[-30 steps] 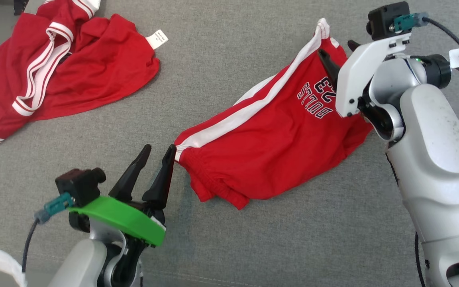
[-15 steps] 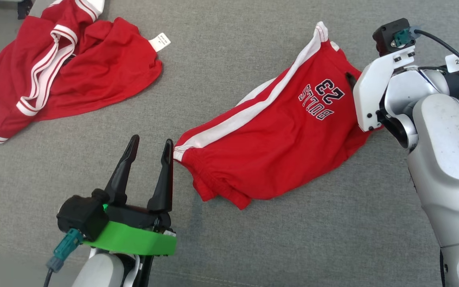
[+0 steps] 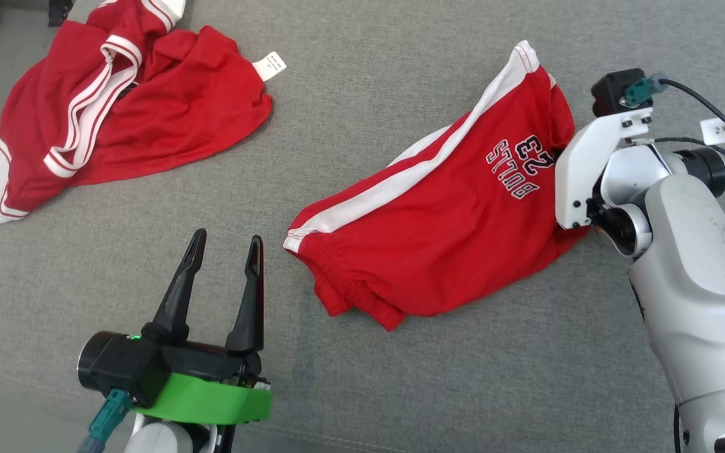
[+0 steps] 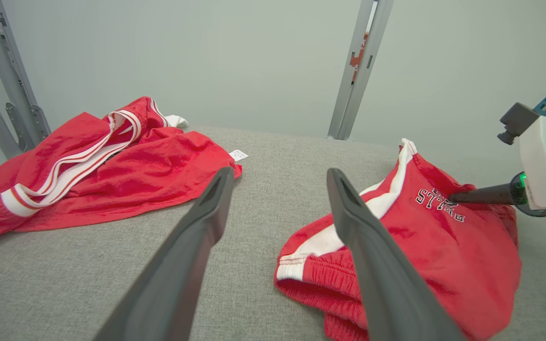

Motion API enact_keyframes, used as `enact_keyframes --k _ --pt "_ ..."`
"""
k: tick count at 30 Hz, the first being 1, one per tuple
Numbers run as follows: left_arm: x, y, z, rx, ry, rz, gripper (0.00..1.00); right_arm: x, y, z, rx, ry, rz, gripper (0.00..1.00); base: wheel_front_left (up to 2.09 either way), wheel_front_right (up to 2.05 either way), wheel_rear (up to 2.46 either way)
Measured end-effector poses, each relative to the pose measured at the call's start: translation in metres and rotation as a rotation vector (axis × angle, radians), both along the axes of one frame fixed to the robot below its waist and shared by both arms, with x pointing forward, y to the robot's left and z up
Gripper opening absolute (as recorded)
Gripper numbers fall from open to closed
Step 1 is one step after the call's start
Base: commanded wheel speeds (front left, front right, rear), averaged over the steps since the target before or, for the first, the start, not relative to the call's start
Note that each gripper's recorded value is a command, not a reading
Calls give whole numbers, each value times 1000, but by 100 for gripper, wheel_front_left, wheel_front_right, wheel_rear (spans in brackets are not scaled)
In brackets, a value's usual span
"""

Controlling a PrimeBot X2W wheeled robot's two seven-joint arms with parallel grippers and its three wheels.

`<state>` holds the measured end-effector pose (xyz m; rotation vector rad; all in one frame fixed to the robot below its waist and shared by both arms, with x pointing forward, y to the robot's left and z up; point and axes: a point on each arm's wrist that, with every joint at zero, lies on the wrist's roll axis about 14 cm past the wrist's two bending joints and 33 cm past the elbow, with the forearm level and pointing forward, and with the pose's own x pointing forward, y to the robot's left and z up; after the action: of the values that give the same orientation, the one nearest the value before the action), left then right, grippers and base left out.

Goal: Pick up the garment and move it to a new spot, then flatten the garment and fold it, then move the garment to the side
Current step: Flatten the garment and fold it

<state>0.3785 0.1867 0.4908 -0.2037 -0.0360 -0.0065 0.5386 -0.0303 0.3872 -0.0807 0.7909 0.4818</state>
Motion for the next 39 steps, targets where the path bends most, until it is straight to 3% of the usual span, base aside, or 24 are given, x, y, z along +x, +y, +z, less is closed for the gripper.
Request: enact_keyframes --k 7,11,16,22,28,36,39 --pt "-12 -12 -12 1 35 -35 100 -18 -41 8 116 -35 -152 0 0 0 0" --pt "-14 -23 -11 2 32 -69 100 -24 -98 20 158 -85 -319 0 0 0 0" --pt "-20 -34 -13 6 36 -105 100 -40 -183 34 130 -164 -533 0 0 0 0" --pt "-23 -44 -10 4 25 -137 100 -55 -244 60 56 -265 -646 0 0 0 0" --pt "-24 -48 -12 0 33 -150 100 -46 -218 84 61 -334 -560 0 0 0 0" --pt "-28 -48 -17 -20 51 -142 100 -49 -79 71 115 -235 -196 0 0 0 0" --pt "-30 -44 -19 -32 59 -126 100 -58 -47 60 119 -185 -101 0 0 0 0"
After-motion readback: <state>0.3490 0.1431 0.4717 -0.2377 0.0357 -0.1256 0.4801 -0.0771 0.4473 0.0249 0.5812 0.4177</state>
